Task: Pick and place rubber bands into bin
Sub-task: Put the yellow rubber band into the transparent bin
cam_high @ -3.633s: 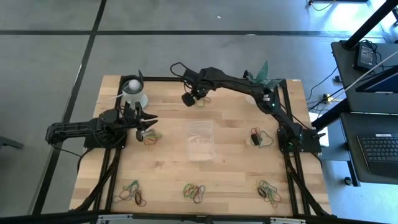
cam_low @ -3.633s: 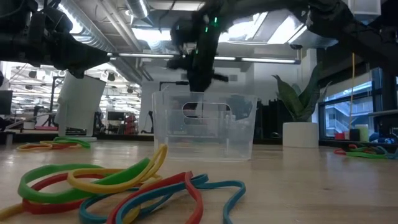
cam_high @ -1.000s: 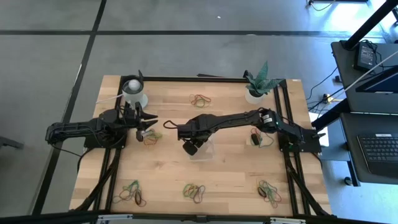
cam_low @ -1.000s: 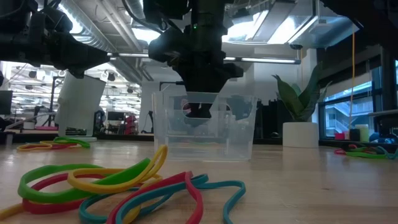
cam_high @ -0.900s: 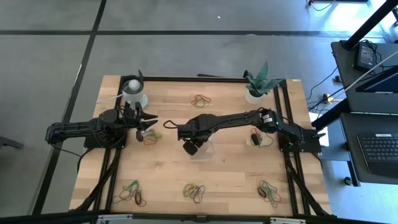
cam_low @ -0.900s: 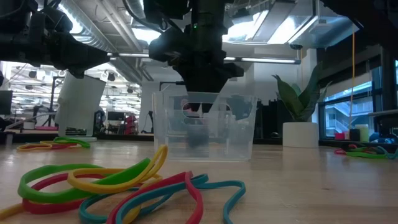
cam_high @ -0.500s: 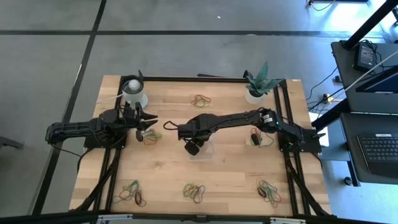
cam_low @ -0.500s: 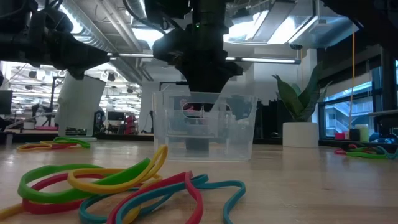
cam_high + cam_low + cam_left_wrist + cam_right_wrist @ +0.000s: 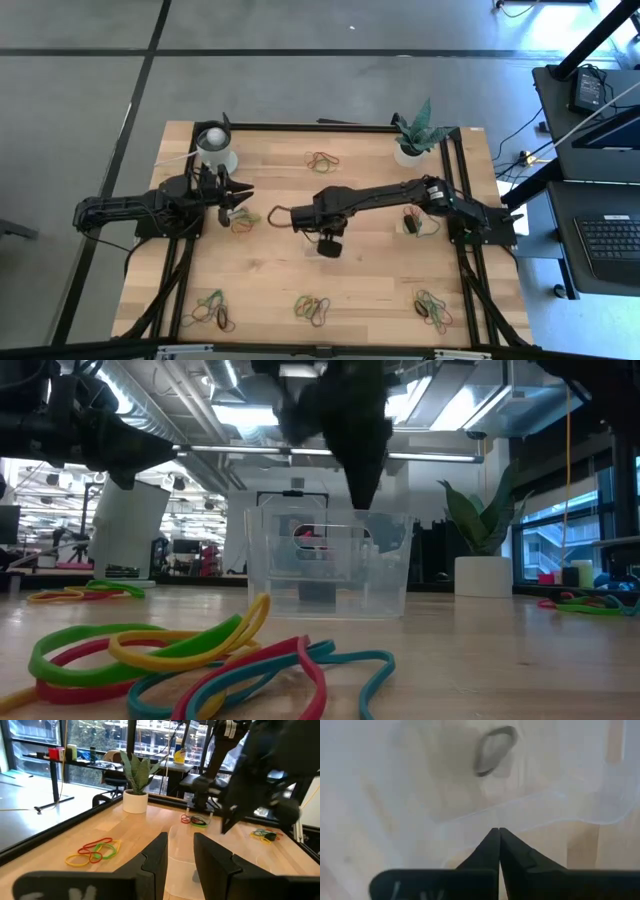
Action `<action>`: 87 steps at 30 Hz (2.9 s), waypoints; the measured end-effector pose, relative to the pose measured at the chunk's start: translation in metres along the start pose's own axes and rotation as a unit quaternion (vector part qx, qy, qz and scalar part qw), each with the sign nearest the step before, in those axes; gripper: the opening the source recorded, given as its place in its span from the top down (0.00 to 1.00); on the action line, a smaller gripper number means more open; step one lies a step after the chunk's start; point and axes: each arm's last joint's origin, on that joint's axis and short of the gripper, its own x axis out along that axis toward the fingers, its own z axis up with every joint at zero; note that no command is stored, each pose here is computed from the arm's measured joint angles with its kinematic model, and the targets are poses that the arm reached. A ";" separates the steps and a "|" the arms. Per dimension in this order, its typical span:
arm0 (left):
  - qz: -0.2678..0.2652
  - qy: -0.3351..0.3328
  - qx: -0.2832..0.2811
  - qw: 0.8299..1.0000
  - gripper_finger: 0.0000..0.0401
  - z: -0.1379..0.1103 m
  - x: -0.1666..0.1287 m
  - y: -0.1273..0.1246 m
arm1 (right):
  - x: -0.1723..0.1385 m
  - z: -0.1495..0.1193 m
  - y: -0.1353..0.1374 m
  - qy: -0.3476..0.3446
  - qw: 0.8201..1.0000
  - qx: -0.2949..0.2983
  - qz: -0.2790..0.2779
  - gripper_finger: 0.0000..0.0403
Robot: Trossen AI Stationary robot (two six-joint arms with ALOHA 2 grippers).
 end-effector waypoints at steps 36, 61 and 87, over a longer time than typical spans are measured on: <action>0.081 0.133 0.034 0.987 0.83 0.131 0.082 -0.061 | 0.030 -0.283 -0.091 -0.443 0.877 0.119 0.146 0.97; 0.145 0.347 0.021 0.926 1.00 0.118 0.132 -0.093 | 0.033 -0.282 -0.090 -0.446 0.881 0.086 0.130 0.97; 0.415 0.457 -0.224 0.754 0.74 0.042 0.093 -0.048 | 0.029 -0.278 -0.091 -0.461 0.850 0.196 0.161 0.97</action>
